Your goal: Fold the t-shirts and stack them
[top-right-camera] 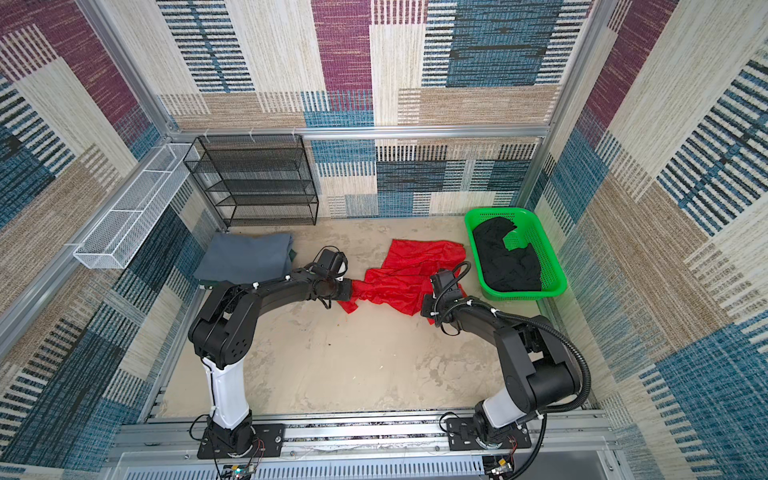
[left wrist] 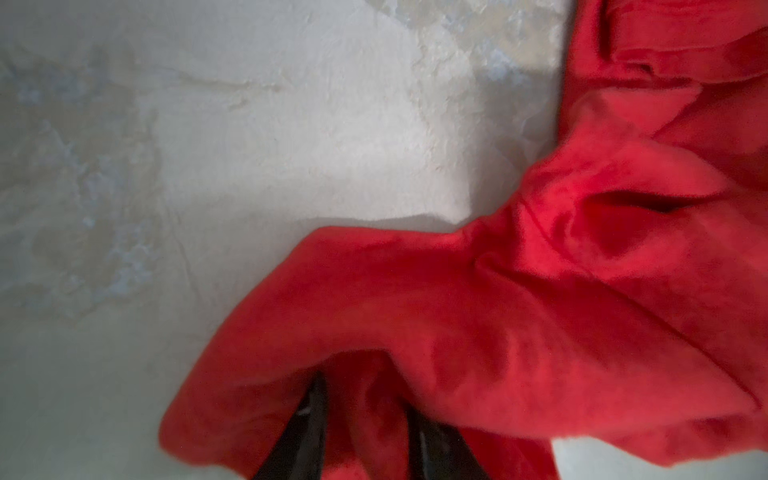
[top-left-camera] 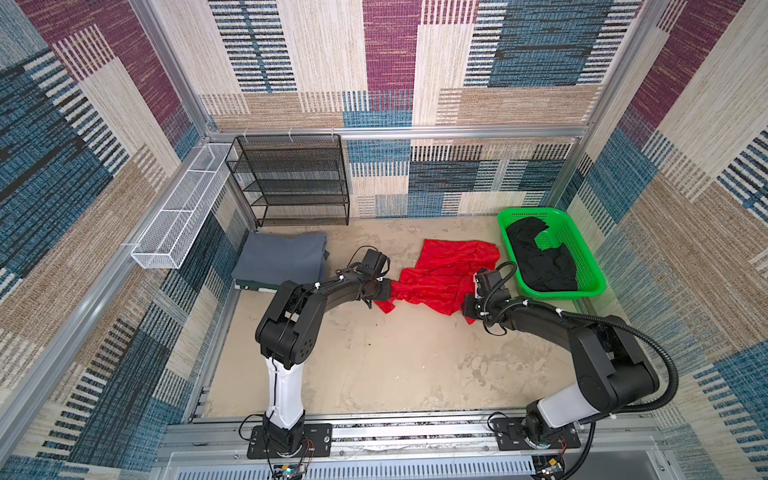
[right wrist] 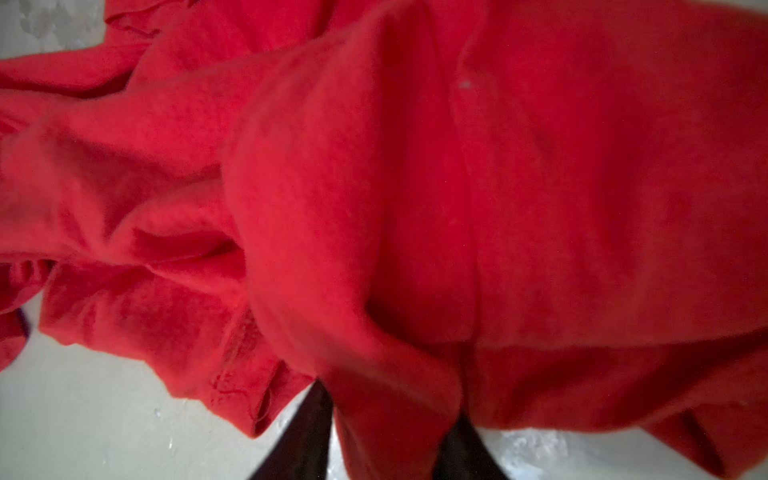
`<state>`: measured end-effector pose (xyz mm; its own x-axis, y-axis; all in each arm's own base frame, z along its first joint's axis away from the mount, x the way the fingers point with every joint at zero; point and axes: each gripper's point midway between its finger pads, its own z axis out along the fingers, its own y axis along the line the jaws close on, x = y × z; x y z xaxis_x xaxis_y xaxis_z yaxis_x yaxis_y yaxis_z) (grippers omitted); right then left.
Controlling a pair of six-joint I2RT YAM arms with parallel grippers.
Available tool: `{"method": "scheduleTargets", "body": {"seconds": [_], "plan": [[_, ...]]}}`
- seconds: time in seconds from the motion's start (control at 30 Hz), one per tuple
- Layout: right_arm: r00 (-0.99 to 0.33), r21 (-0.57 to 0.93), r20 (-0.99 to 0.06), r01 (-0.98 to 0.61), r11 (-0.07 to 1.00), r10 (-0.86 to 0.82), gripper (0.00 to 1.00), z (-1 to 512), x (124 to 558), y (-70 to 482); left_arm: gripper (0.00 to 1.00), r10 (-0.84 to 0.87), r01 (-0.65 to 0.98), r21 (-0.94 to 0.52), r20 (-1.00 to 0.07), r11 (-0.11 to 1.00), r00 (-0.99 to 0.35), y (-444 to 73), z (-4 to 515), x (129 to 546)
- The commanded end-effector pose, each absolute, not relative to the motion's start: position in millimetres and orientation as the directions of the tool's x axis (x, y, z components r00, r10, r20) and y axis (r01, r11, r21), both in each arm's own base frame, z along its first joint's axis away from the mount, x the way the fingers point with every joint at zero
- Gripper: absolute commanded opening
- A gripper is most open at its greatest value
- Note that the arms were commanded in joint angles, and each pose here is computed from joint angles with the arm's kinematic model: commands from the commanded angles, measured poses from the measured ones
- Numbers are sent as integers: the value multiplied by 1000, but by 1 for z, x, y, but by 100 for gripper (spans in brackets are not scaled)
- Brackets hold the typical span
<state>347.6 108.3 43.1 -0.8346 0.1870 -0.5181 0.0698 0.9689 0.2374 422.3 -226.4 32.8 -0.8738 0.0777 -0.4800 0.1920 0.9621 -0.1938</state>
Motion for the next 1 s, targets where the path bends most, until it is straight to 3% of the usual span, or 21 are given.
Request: {"method": "scheduleTargets", "body": {"seconds": [0.0,0.07,0.13,0.37,0.57,0.6,0.7,0.73,0.97], "plan": [[-800,195,-577,59,979,163,9,59,359,103,20,75,163,-149,-472,975,-879,-208,38,429],[-789,188,-593,55,981,158,0,68,359,101,10,46,141,-162,-486,977,-873,-199,46,440],[-778,176,-610,52,983,150,0,80,359,98,0,12,119,-183,-501,976,-865,-191,55,454],[-722,224,-674,4,975,158,0,148,349,100,0,-13,90,-139,-607,986,-794,-166,99,514],[-689,424,-680,-91,901,250,0,195,335,127,0,34,84,-48,-639,995,-768,-158,130,581],[-699,456,-666,-106,884,260,0,195,333,133,5,38,94,-57,-629,994,-777,-162,133,584],[-733,517,-616,-99,850,290,0,183,325,141,71,51,138,-94,-619,986,-784,-183,140,577],[-738,530,-604,-91,843,300,0,178,323,142,99,66,166,-102,-627,981,-776,-192,145,569],[-779,569,-539,-57,820,320,0,151,307,144,98,67,252,-165,-698,954,-712,-229,167,493]]}}
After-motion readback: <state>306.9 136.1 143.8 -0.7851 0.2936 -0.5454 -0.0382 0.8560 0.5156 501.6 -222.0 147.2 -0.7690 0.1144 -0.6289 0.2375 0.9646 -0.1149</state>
